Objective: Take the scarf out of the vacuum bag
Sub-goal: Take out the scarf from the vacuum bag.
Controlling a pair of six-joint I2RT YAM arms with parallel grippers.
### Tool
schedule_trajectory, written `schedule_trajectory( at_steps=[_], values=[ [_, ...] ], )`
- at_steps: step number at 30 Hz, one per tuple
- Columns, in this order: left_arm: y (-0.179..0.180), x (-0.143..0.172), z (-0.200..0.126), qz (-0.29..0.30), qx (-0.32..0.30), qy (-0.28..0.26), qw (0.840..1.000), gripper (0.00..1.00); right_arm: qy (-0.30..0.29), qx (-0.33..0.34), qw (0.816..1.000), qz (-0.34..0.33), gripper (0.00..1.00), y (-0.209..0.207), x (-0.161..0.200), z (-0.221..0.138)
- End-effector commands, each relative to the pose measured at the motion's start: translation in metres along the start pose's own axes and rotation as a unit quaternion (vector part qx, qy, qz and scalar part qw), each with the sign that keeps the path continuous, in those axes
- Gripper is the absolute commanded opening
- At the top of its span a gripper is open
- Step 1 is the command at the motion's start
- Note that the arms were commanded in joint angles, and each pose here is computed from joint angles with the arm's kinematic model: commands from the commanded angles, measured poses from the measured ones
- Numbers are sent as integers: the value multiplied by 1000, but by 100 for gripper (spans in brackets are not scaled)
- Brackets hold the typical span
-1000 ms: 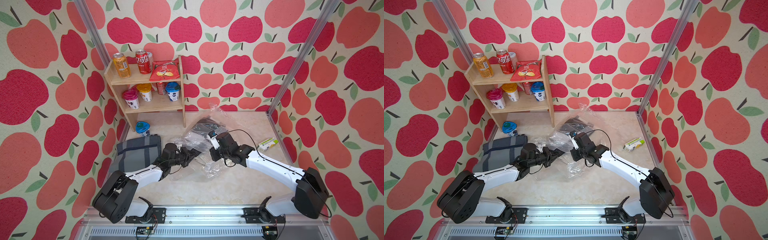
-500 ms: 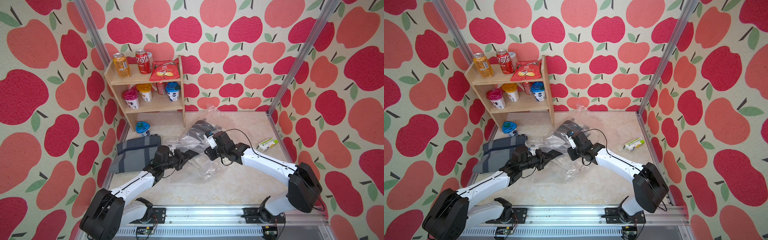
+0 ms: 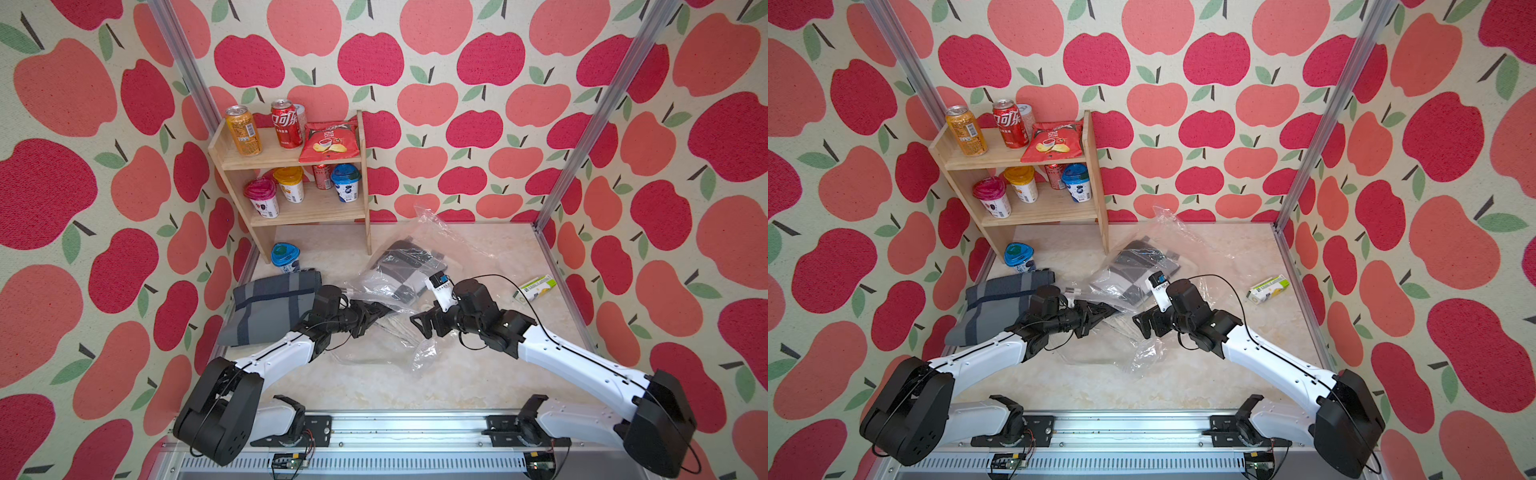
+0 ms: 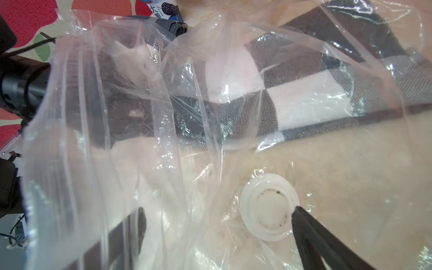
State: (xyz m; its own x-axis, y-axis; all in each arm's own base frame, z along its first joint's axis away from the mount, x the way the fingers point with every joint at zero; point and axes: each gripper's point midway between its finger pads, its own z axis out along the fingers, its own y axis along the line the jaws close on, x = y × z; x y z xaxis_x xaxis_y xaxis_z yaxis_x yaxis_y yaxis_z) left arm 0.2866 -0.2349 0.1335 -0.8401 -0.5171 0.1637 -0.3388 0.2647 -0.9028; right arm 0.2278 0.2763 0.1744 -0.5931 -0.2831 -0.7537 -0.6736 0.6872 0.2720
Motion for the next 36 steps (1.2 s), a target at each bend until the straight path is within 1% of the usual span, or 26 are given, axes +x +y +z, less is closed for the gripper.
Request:
schedule_trajectory(
  at_steps=[1, 5, 8, 10, 12, 15, 20, 22, 24, 26, 27, 28, 31, 33, 34, 36],
  values=[
    [-30, -17, 9, 43, 32, -1, 999, 0, -22, -38, 998, 44, 100, 4, -2, -11],
    [-40, -30, 31, 50, 37, 11, 998, 0, -7, -30, 998, 53, 100, -2, 1, -11],
    [-48, -38, 48, 52, 45, 25, 997, 0, -7, -36, 997, 63, 100, -4, 3, -11],
    [-53, -41, 57, 53, 48, 32, 997, 0, 8, -36, 997, 62, 100, -5, 5, -6],
    [-58, -43, 63, 54, 51, 39, 997, 0, 35, -30, 997, 61, 100, -7, 9, 2],
    [-64, -40, 64, 57, 55, 46, 996, 0, 67, -17, 996, 56, 100, -10, 14, 14],
    [-64, -33, 47, 66, 46, 36, 996, 0, 88, 12, 995, 40, 100, -15, 16, 27],
    [-62, -30, 39, 68, 39, 31, 996, 13, 99, 21, 994, 34, 100, -16, 17, 34],
    [-59, -28, 34, 71, 34, 28, 997, 19, 107, 37, 993, 24, 100, -17, 17, 41],
    [-53, -25, 30, 68, 28, 28, 997, 30, 116, 54, 992, 16, 100, -19, 16, 49],
    [-50, -24, 28, 66, 27, 27, 997, 33, 120, 64, 991, 16, 100, -22, 15, 52],
    [-49, -23, 26, 66, 26, 26, 997, 34, 124, 75, 989, 16, 100, -24, 15, 56],
    [-42, -20, 22, 62, 21, 25, 998, 35, 130, 98, 986, 23, 100, -32, 14, 64],
    [-38, -19, 20, 62, 19, 24, 998, 33, 133, 108, 985, 26, 100, -36, 14, 68],
    [-37, -18, 20, 62, 19, 24, 998, 29, 138, 112, 984, 27, 100, -37, 15, 71],
    [-34, -17, 20, 62, 18, 26, 998, 19, 145, 118, 982, 31, 100, -39, 17, 76]
  ],
)
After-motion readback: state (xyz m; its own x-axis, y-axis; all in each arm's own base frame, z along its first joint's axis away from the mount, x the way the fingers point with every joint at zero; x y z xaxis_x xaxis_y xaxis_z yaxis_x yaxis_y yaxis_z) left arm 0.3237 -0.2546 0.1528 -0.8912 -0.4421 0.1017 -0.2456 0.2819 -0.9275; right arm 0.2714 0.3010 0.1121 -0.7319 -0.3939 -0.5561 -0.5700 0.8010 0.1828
